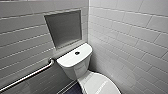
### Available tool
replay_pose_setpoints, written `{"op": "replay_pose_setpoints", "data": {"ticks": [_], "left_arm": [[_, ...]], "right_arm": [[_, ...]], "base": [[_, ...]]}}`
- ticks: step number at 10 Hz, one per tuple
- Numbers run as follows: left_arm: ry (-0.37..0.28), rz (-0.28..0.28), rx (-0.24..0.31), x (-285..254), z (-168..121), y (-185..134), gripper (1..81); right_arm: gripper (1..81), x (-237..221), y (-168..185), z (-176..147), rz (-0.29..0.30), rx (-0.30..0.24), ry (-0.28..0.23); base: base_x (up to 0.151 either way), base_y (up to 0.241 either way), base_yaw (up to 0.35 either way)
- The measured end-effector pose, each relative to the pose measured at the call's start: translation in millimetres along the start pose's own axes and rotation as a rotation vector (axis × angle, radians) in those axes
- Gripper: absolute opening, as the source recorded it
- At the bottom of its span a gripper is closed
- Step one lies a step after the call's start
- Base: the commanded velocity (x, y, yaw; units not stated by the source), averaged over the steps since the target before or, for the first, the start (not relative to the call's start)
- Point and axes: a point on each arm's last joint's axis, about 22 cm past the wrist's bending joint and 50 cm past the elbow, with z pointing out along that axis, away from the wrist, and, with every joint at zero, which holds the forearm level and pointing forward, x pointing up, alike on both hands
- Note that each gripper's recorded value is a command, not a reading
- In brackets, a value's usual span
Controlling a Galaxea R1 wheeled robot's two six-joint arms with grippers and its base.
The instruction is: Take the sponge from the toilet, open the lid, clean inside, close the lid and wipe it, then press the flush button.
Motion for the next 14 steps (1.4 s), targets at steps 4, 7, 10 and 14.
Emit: {"op": "replay_pose_setpoints", "data": {"ticks": [4, 7, 10, 14], "left_arm": [[0.014, 0.0, -0.041, 89, 34, 32, 81.1], [-0.027, 0.03, -0.07, 111, 80, 70, 81.1], [-0.042, 0.068, -0.077, 136, 109, 100, 81.1], [-0.096, 0.086, -0.09, 144, 143, 128, 81.1]], "right_arm": [[1.0, -63, 2, 14, 0.042, 0.017, 0.011], [1.0, -78, 4, 10, 0.057, 0.018, 0.021], [1.0, -90, -13, 24, 0.068, 0.047, 0.009], [1.0, -102, -8, 24, 0.087, 0.028, -0.018]], "base": [[0.0, 0.0, 0.0], [0.0, 0.0, 0.0], [0.0, 0.0, 0.0], [0.0, 0.0, 0.0]]}}
